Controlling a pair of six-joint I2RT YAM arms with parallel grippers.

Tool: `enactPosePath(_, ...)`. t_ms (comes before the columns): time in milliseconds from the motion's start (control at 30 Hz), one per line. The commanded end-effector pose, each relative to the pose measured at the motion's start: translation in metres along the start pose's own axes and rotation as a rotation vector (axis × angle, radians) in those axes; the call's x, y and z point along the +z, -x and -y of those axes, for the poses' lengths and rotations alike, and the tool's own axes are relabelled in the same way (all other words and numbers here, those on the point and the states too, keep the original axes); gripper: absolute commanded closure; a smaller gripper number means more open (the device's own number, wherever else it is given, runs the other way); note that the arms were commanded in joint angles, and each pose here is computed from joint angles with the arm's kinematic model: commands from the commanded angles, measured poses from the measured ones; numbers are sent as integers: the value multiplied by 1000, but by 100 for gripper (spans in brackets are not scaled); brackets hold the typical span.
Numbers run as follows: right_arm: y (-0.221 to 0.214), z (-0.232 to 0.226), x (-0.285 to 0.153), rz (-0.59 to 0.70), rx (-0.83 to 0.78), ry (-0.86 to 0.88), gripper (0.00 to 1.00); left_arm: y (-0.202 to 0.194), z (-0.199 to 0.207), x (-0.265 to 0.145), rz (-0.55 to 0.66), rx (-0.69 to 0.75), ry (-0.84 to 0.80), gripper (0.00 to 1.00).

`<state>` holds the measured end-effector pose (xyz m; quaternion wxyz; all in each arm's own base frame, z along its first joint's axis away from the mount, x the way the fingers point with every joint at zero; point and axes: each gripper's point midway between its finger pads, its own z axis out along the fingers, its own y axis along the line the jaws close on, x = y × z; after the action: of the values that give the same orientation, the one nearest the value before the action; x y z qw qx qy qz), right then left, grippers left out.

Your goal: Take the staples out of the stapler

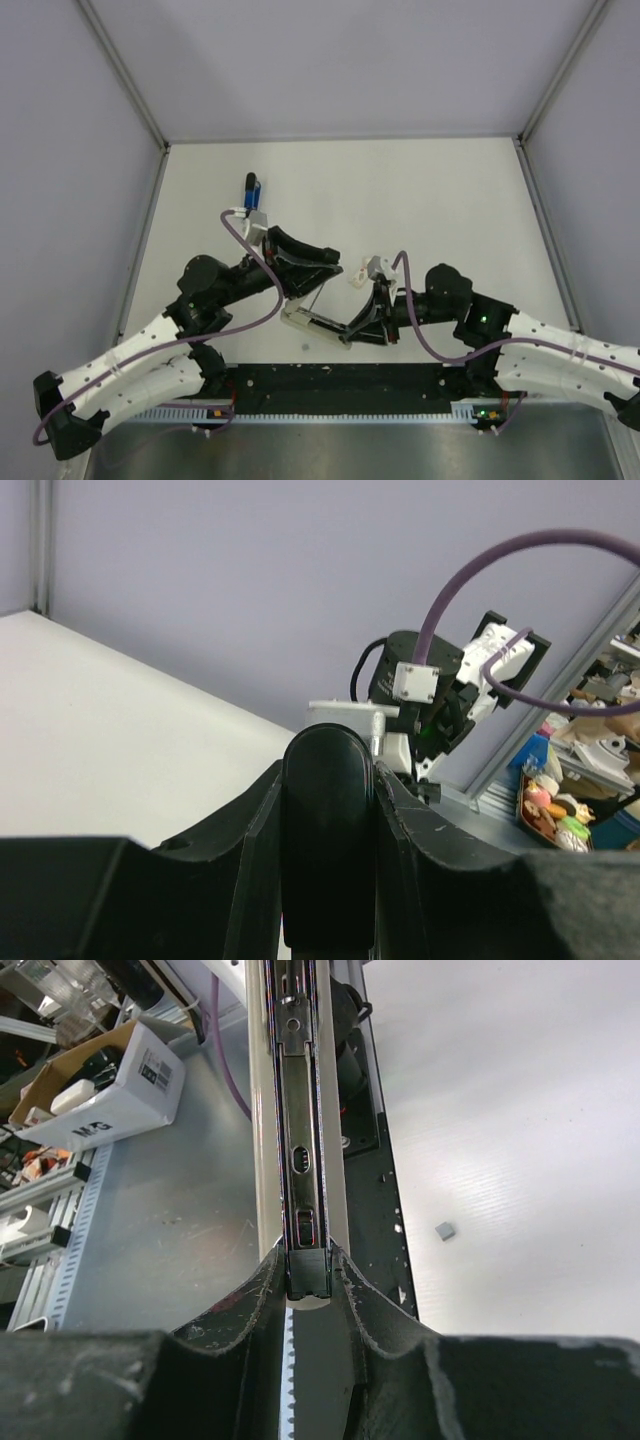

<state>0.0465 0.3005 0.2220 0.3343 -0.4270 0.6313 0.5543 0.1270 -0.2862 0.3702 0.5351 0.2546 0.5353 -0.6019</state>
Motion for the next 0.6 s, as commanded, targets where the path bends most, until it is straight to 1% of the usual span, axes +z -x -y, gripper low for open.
enactPosePath(0, 16, -38, 5, 3, -26, 167, 100, 73, -8, 1, 293, 121, 79, 100)
enactPosePath(133, 25, -40, 18, 16, -34, 189, 100, 78, -23, 0, 358, 115, 144, 100)
enactPosePath(333, 36, -34, 37, 55, -23, 192, 100, 82, -52, 10, 419, 122, 238, 100)
enactPosePath(367, 40, -34, 40, 69, -22, 197, 100, 81, -62, 11, 429, 119, 279, 100)
enactPosePath(567, 55, -27, 65, 100, -9, 211, 100, 72, -93, 13, 473, 125, 376, 100)
